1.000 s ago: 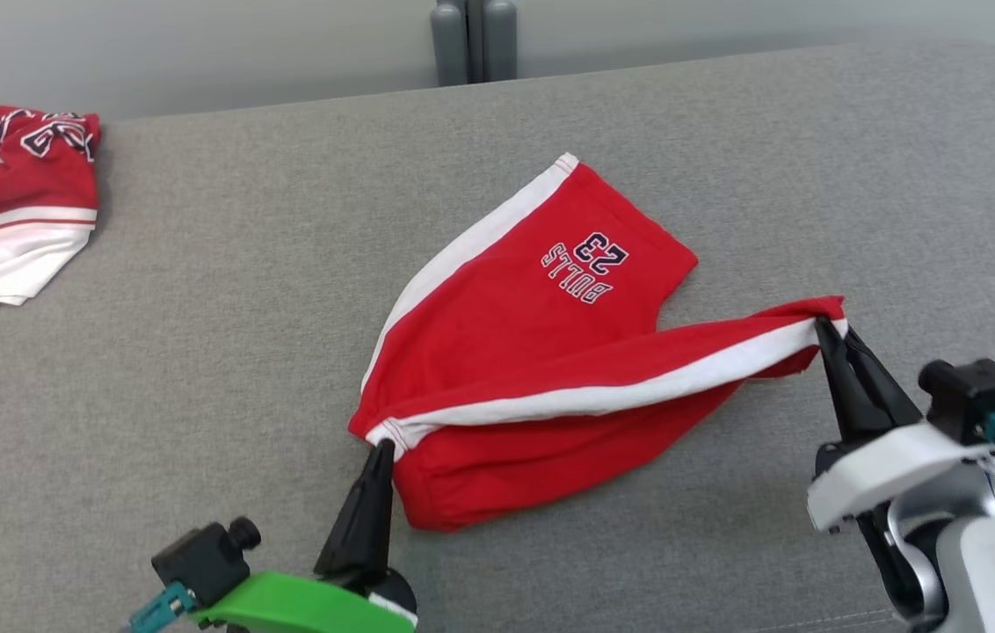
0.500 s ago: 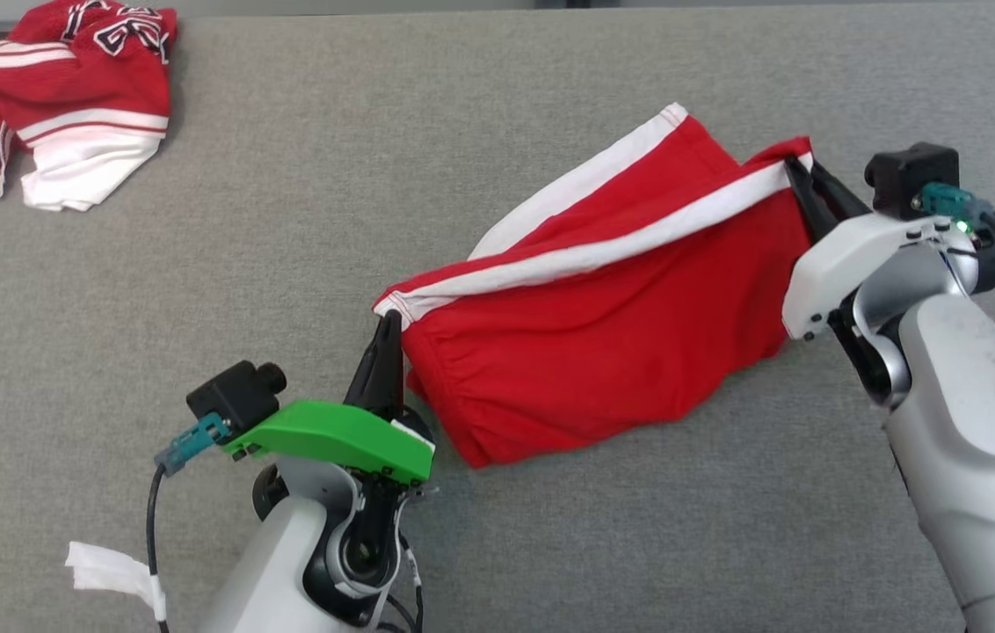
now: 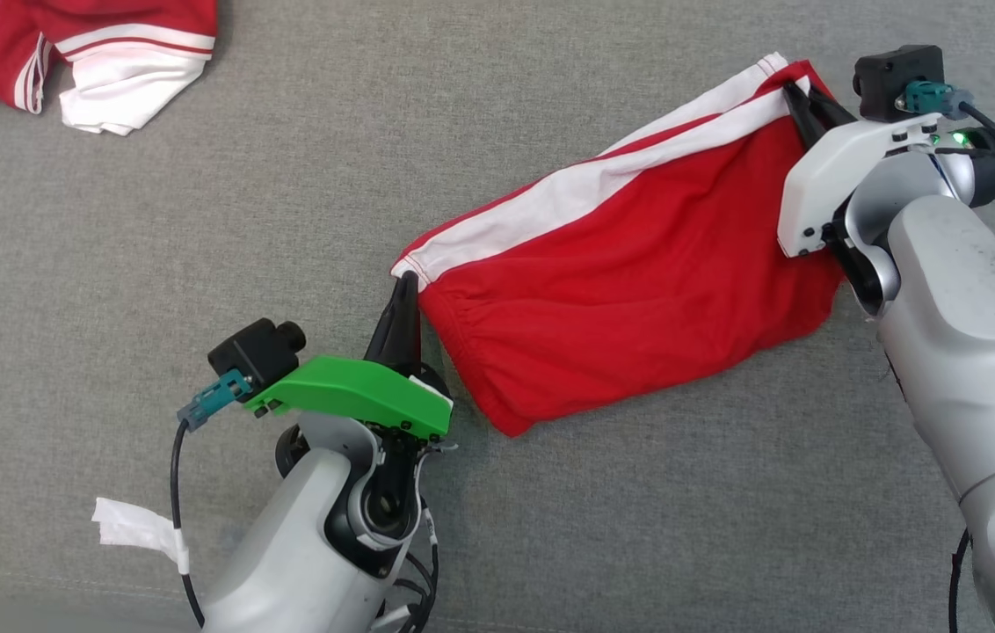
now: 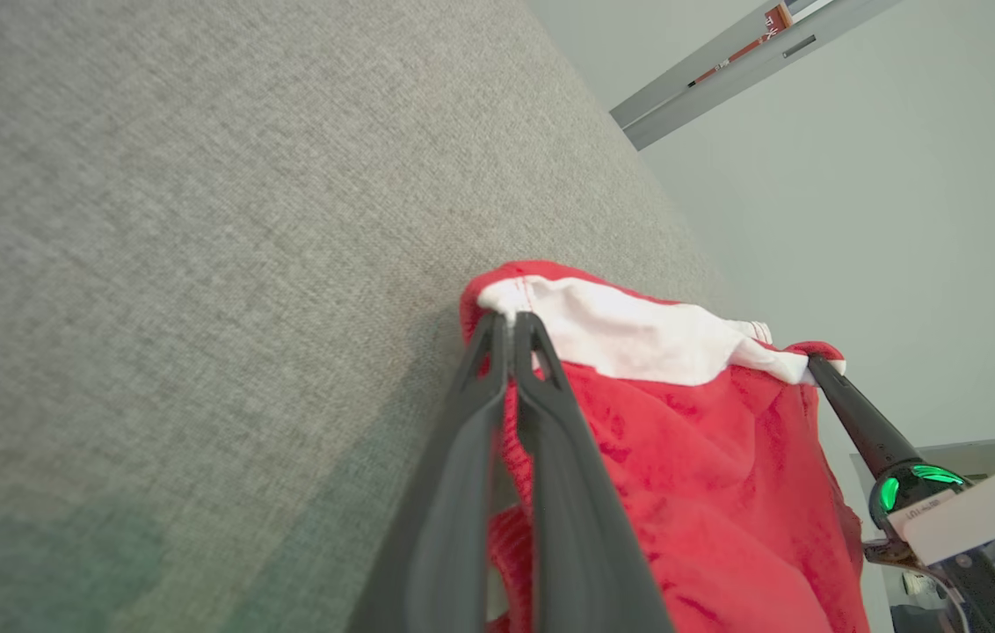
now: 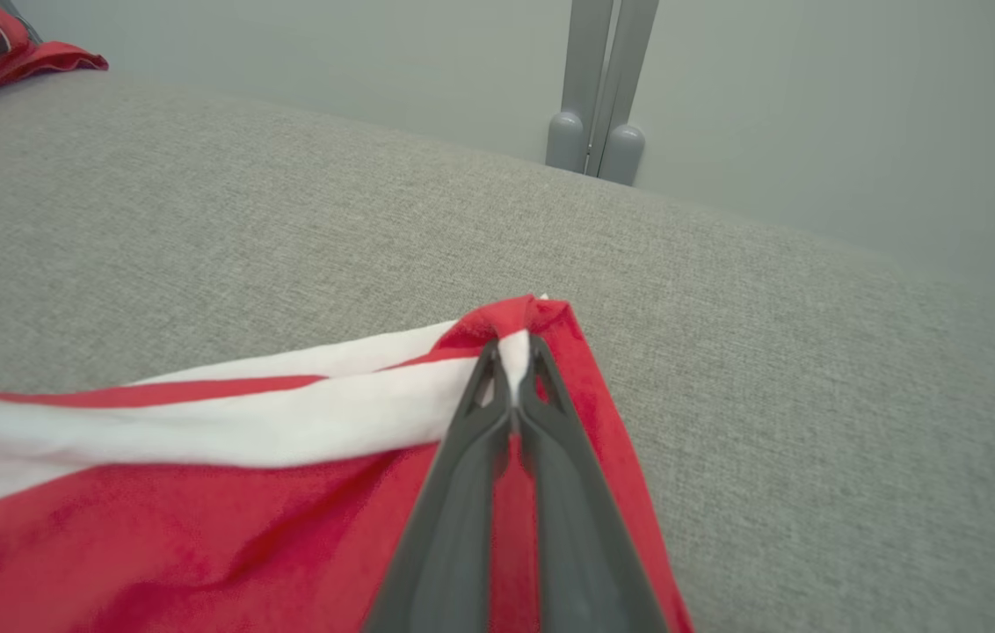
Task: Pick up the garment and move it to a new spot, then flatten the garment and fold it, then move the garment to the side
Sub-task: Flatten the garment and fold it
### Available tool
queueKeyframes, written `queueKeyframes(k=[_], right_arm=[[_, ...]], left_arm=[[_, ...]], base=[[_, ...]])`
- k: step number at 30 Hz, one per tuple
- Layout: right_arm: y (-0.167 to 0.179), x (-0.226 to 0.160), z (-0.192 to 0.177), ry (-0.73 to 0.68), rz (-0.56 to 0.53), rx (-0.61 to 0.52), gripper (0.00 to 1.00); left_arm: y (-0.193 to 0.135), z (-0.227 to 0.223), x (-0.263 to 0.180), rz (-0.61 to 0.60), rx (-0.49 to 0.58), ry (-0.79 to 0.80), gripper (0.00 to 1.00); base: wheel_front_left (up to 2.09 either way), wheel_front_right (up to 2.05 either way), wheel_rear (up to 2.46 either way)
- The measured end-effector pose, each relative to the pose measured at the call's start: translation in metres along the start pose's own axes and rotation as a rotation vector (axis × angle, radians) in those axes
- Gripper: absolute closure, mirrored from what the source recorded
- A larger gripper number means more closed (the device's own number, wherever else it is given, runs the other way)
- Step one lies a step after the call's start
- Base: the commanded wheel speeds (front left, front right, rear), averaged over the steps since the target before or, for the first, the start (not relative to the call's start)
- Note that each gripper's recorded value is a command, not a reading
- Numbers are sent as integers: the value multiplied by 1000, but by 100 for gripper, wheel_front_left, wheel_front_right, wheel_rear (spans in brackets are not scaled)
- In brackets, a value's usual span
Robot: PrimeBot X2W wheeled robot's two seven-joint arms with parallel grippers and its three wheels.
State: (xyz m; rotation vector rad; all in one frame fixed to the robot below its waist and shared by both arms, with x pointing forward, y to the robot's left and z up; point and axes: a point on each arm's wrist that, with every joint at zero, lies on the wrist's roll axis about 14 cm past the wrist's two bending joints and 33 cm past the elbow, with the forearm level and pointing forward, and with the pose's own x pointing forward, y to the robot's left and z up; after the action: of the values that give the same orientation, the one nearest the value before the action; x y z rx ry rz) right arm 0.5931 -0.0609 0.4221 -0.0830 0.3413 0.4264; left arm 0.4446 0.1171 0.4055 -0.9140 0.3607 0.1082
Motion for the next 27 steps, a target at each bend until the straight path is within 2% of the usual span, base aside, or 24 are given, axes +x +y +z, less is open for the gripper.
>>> queueKeyframes(k=[1,2,3,4,5,6,11,16,19,22,27], right_arm=[[2,3,0,-1,6,-1,93],[3,6,0,-2,9,-3,74],[4,7,1,-5,11,-4,31],[4,9,2,-10,12,-9,0],[3,9,3,-15,10,-11,0],[2,9,4,-19,9,-12,0],[-8,8,16,-58,-13,-13,0],[-24,-1,24,-74,-48,-25,0],[-33,-9,28,-69,-67,-42,0],[-43,-17,29,-39,-86,-50,0],[-40,-30,13,73,-75,-42,0]], left_arm=[[1,-1,1,3,-1,1,100],[2,-2,1,7,-1,3,100],[3,-2,2,9,-1,4,100],[2,-2,2,8,-2,2,87],[1,-1,3,4,0,-3,51],[0,1,3,0,4,-9,0],[-9,13,2,-36,72,-58,0],[-3,42,-11,-36,146,-159,0],[-8,63,-25,-66,242,-235,0],[-10,76,-39,-81,306,-291,0],[-13,88,-57,-92,385,-348,0]], base=[[0,0,0],[0,0,0],[0,0,0],[0,0,0],[0,0,0],[0,0,0],[0,0,0],[0,0,0],[0,0,0],[0,0,0],[0,0,0]])
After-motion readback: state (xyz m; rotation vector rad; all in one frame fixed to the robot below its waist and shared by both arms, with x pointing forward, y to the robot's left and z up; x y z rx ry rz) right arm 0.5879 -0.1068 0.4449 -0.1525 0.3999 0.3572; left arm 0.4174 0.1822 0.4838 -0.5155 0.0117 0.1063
